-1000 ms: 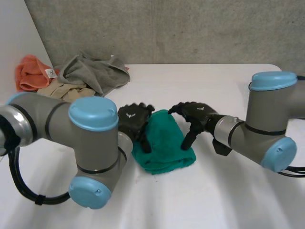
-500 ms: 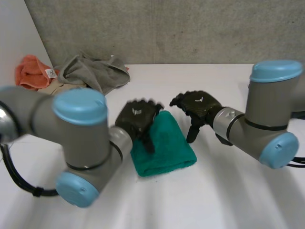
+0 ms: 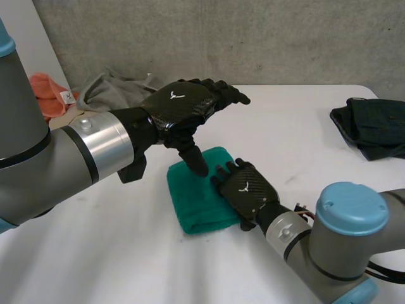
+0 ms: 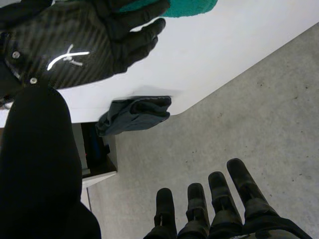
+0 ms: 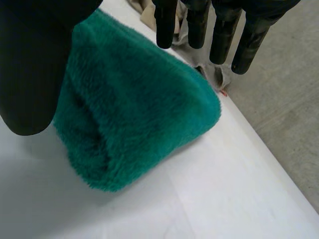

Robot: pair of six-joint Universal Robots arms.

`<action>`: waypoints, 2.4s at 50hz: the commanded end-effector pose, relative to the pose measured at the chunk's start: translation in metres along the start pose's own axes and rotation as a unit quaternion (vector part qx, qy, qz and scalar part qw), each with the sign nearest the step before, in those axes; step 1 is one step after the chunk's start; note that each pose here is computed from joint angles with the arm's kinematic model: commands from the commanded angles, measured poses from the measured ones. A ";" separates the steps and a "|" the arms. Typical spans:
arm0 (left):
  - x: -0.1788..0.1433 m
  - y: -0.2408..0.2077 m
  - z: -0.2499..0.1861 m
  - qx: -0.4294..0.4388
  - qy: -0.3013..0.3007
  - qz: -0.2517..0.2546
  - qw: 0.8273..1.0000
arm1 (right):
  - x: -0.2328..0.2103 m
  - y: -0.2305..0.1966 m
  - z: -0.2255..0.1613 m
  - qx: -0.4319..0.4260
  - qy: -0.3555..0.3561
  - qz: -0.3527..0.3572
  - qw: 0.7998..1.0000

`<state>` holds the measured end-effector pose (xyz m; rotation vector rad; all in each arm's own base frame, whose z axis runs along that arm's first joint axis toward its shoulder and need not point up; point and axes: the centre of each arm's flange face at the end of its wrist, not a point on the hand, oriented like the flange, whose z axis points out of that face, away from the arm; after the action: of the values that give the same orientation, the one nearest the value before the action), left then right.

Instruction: Fold the laundry.

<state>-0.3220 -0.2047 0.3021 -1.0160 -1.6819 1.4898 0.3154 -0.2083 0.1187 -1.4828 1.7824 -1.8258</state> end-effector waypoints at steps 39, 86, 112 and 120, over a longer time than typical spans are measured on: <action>-0.002 0.010 0.002 -0.009 -0.012 -0.006 1.000 | 0.003 0.002 0.078 0.069 -0.003 -0.004 0.998; -0.022 -0.001 -0.006 0.008 -0.049 -0.003 0.999 | 0.406 0.079 0.042 0.238 0.289 -0.066 0.925; -0.028 0.003 -0.004 0.015 -0.069 0.002 0.998 | 0.401 0.291 -0.029 0.138 0.288 0.047 0.946; -0.027 0.003 -0.004 0.014 -0.068 0.002 0.998 | 0.404 0.273 -0.043 0.131 0.278 0.053 0.950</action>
<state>-0.3049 -0.2273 0.3004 -0.9196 -1.7468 1.6159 -0.0398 -0.5502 0.0834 -0.7993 1.6728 -2.4871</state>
